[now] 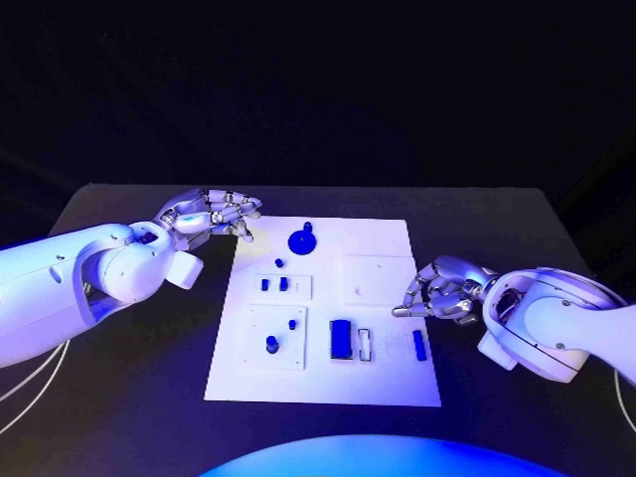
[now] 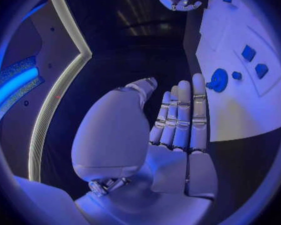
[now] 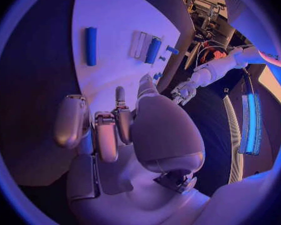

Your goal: Assemble the parts on the task board

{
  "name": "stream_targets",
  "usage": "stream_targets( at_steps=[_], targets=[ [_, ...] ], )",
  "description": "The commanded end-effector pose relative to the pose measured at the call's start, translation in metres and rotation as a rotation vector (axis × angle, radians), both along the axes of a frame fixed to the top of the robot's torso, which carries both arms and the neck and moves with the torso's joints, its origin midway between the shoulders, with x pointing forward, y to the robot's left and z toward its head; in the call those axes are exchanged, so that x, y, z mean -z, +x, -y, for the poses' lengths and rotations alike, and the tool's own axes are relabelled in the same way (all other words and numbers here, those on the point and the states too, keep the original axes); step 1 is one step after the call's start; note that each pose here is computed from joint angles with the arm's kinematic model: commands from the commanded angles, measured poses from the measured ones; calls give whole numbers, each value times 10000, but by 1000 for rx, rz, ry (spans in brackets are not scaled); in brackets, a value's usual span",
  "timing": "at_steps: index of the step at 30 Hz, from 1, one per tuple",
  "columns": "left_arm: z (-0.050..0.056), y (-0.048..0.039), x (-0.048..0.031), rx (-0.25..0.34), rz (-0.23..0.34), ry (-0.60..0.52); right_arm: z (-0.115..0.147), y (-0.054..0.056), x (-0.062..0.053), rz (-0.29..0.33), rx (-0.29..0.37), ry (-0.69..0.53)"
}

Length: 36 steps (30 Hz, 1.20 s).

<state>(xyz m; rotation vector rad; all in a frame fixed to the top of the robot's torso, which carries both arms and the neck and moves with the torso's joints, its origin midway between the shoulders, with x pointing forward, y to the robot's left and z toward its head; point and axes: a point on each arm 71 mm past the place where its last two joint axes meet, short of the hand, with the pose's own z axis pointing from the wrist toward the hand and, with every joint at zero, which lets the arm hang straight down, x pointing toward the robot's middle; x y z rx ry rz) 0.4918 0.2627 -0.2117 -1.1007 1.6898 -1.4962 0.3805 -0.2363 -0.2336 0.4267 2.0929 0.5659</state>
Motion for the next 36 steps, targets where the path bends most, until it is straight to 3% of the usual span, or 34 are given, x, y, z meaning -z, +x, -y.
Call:
stream_targets(
  at_steps=[1, 9, 15, 24, 36],
  targets=[
    [35, -12, -20, 11, 9, -15, 69, -23, -43, 68, -67, -81],
    [53, -27, -29, 15, 12, -18, 263, -109, -39, 65, -77, -187],
    [59, -30, -31, 15, 13, -19, 314, -164, 36, 35, -81, -233],
    [66, -38, -34, 18, 12, -19, 231, -225, 223, -6, -96, -243],
    [66, -43, -37, 19, 14, -18, 96, -251, 358, -48, -136, -248]
  ],
)
